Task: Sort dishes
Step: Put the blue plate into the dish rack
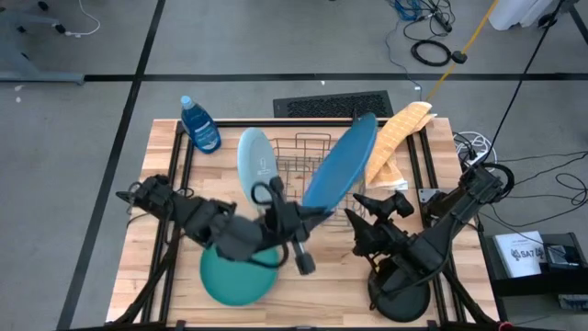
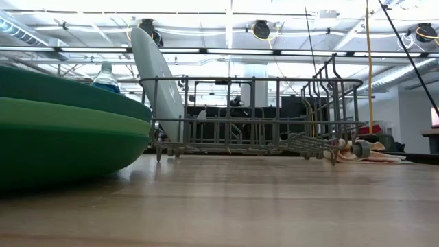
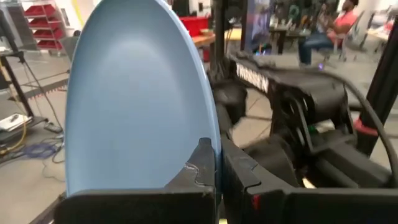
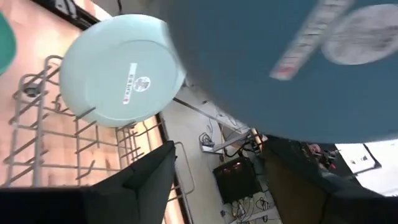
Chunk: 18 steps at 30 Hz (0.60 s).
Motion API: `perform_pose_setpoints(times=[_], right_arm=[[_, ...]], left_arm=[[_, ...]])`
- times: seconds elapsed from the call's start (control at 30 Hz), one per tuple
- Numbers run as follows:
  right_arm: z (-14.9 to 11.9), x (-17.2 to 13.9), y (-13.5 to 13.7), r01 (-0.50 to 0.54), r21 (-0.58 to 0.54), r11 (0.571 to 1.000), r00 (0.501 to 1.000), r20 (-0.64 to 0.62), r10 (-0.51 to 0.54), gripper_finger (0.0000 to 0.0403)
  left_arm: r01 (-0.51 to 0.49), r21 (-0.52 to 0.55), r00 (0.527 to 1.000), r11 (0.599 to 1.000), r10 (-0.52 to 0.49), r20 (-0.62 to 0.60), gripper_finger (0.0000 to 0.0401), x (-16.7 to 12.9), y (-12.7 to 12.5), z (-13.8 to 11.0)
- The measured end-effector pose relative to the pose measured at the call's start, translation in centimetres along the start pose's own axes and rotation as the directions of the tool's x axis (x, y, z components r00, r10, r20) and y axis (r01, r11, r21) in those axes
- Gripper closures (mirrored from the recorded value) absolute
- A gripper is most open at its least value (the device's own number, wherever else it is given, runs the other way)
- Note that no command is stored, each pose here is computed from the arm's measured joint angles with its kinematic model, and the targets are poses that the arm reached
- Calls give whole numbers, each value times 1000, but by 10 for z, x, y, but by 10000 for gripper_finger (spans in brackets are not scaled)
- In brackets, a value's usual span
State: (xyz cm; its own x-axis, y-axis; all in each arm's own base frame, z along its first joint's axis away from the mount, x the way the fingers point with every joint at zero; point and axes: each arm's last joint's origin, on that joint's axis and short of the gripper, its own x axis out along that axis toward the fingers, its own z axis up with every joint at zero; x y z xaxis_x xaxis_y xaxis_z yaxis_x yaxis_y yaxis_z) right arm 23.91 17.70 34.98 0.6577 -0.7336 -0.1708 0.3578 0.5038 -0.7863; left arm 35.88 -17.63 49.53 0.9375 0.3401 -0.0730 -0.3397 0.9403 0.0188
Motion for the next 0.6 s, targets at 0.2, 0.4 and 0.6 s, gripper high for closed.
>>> perform_pose_setpoints(times=[0.2,0.4,0.6], right_arm=[[-28,-4,-3,-33,1,999,999,-13,33,281],[-73,-7,-14,-49,114,992,999,-6,50,393],[-100,-10,-26,-70,240,968,997,23,67,400]], left_arm=[[-23,-70,999,997,25,26,401,4,28,15],[-29,-117,998,993,34,47,401,10,38,20],[58,-169,993,984,-39,113,401,34,45,16]])
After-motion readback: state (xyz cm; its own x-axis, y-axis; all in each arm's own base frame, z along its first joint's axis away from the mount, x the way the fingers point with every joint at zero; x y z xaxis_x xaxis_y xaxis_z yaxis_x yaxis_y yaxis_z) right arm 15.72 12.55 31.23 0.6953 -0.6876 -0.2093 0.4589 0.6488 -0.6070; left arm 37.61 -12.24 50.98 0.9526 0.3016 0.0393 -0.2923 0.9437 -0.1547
